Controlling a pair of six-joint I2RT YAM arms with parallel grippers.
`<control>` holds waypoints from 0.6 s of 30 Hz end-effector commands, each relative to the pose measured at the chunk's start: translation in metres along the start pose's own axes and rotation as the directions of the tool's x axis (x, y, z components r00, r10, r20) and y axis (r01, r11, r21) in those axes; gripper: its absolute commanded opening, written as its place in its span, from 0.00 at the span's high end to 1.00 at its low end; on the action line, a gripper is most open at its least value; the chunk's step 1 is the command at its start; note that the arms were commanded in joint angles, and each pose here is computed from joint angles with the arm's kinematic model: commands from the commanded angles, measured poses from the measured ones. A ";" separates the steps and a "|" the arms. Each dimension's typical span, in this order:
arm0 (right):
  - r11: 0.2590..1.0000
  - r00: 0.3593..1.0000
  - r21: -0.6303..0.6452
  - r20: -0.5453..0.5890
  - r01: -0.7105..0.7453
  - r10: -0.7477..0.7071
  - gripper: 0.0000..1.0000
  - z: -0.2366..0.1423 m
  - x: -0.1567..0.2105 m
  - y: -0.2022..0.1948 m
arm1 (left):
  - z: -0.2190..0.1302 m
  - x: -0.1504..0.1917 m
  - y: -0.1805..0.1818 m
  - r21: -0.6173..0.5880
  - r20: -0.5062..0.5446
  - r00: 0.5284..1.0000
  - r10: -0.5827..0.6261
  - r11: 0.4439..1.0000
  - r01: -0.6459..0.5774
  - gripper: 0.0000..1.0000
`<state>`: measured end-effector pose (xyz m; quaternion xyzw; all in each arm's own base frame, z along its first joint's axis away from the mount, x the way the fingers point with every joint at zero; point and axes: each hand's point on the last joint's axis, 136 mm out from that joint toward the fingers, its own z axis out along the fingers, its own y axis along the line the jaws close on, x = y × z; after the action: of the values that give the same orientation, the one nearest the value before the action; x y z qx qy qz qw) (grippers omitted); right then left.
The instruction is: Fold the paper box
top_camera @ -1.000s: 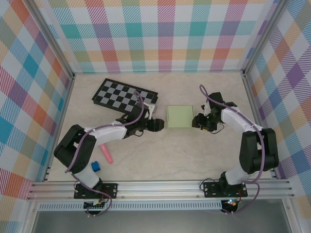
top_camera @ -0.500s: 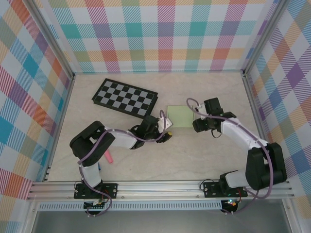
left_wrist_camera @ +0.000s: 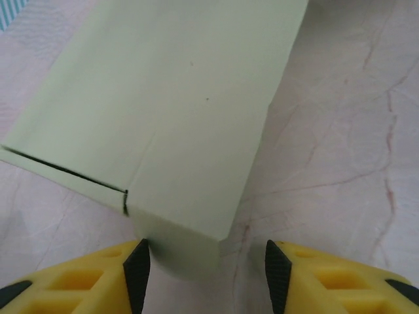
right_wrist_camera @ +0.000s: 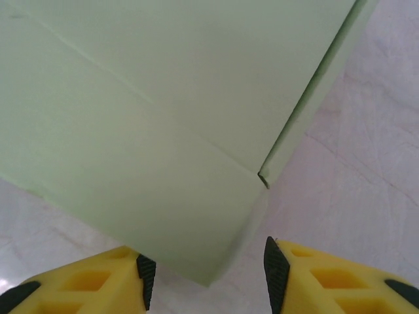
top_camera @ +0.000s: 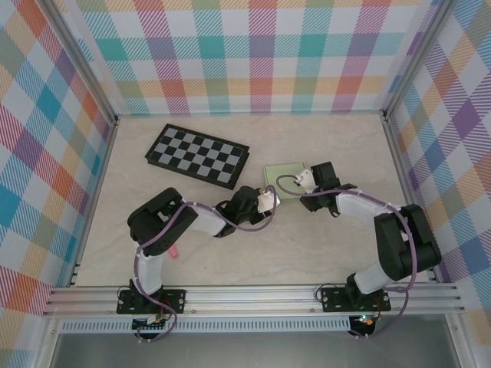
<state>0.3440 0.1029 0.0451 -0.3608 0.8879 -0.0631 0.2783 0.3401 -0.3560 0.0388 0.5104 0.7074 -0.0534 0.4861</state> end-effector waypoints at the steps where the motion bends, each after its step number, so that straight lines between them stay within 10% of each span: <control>1: 0.996 0.999 0.086 0.031 0.007 -0.010 0.54 0.005 -0.009 -0.015 | 0.004 -0.014 0.016 -0.079 0.023 1.000 -0.003 0.997 0.005 0.52; 18: 0.992 0.995 0.085 0.037 -0.094 0.092 0.77 0.017 -0.025 -0.025 | 0.013 -0.014 0.039 -0.159 -0.020 0.996 -0.083 0.984 0.079 0.52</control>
<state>0.3701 0.0944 0.0320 -0.3287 0.8975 -0.1023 0.2756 0.3701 -0.3543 0.0565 0.4575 0.7292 -0.0133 0.5088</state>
